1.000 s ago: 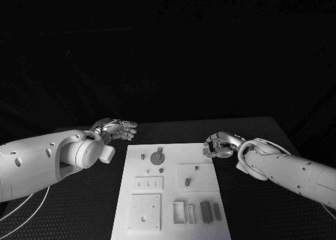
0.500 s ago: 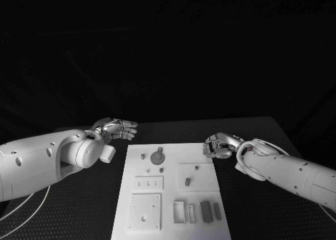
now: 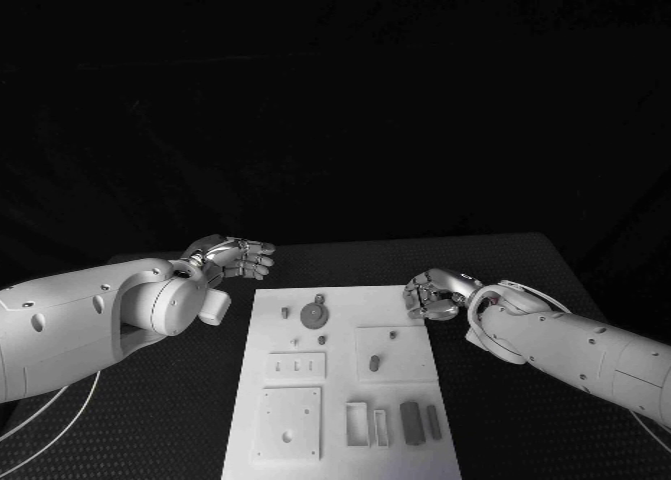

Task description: Assemble the parts on the task board

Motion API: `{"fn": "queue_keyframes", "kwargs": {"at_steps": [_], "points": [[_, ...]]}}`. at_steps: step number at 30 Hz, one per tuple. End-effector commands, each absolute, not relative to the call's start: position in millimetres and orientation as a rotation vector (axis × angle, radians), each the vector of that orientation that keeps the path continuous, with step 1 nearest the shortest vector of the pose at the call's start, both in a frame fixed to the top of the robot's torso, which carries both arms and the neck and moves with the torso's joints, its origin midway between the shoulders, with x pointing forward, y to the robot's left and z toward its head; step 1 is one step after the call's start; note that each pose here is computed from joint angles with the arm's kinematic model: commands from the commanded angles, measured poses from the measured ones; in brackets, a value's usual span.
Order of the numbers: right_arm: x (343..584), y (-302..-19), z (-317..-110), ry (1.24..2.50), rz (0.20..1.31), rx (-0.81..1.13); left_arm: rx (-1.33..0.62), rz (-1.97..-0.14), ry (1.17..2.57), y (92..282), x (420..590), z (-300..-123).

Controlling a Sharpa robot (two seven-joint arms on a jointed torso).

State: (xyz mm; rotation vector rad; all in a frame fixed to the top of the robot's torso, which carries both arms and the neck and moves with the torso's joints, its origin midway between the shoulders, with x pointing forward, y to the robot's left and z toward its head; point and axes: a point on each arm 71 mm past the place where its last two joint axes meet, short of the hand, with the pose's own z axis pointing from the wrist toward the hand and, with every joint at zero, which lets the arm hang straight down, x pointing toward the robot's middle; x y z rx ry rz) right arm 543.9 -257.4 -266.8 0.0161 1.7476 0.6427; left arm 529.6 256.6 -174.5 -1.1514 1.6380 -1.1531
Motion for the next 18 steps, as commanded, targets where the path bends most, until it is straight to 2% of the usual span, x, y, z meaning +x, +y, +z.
{"fn": "queue_keyframes", "kwargs": {"at_steps": [1, 18], "points": [[543.6, -255.6, -267.9, 1.759, 0.638, -0.001, -1.134, -1.176, 1.644, 253.6, 529.4, -173.4], [543.2, -252.9, -270.9, 1.761, 0.636, -0.001, -1.136, -1.173, 1.643, 254.4, 529.3, -173.5]]}}
